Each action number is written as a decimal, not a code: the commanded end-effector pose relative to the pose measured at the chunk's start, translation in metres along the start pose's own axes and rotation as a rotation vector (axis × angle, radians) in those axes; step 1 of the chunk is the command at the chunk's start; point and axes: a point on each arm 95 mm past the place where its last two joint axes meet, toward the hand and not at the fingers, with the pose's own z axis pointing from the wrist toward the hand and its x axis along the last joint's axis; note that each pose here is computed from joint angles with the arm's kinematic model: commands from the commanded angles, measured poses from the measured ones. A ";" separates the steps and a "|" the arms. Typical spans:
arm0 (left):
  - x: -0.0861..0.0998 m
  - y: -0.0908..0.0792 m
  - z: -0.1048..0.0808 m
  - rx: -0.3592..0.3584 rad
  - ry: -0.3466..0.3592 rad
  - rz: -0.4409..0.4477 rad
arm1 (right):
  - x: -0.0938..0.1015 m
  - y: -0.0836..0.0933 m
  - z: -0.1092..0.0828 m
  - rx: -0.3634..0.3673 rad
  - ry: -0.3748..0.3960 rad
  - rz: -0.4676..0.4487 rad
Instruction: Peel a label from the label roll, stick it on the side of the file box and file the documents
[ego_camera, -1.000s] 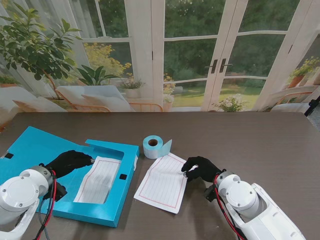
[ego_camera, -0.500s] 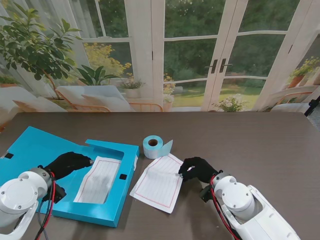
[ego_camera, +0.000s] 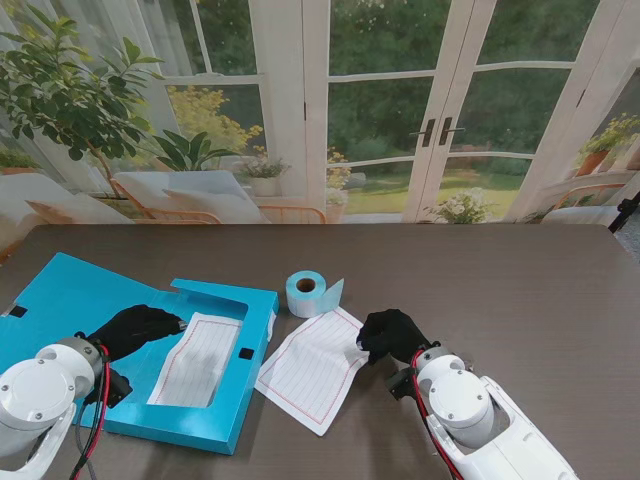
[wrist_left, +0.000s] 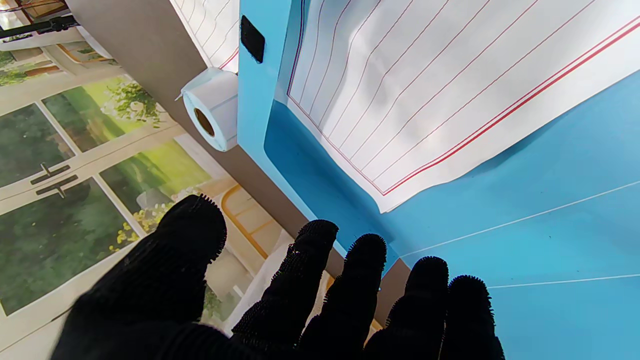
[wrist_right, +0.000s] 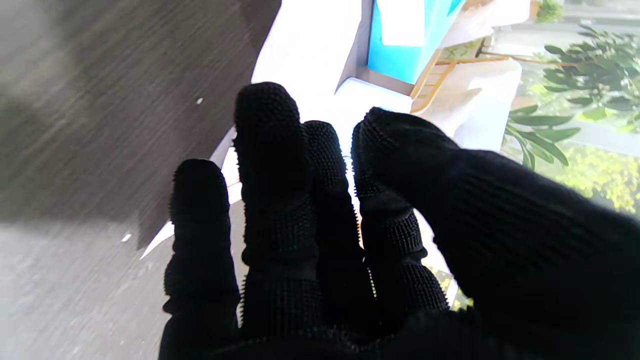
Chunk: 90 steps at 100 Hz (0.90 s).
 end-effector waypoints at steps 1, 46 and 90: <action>0.001 0.003 -0.003 -0.018 0.003 -0.006 | 0.000 0.001 -0.003 0.035 0.009 -0.033; 0.000 0.004 -0.004 -0.027 -0.003 -0.011 | -0.005 0.023 -0.007 0.158 0.260 -0.627; 0.000 0.006 -0.002 -0.040 0.000 -0.010 | -0.003 0.008 -0.004 0.113 0.358 -0.956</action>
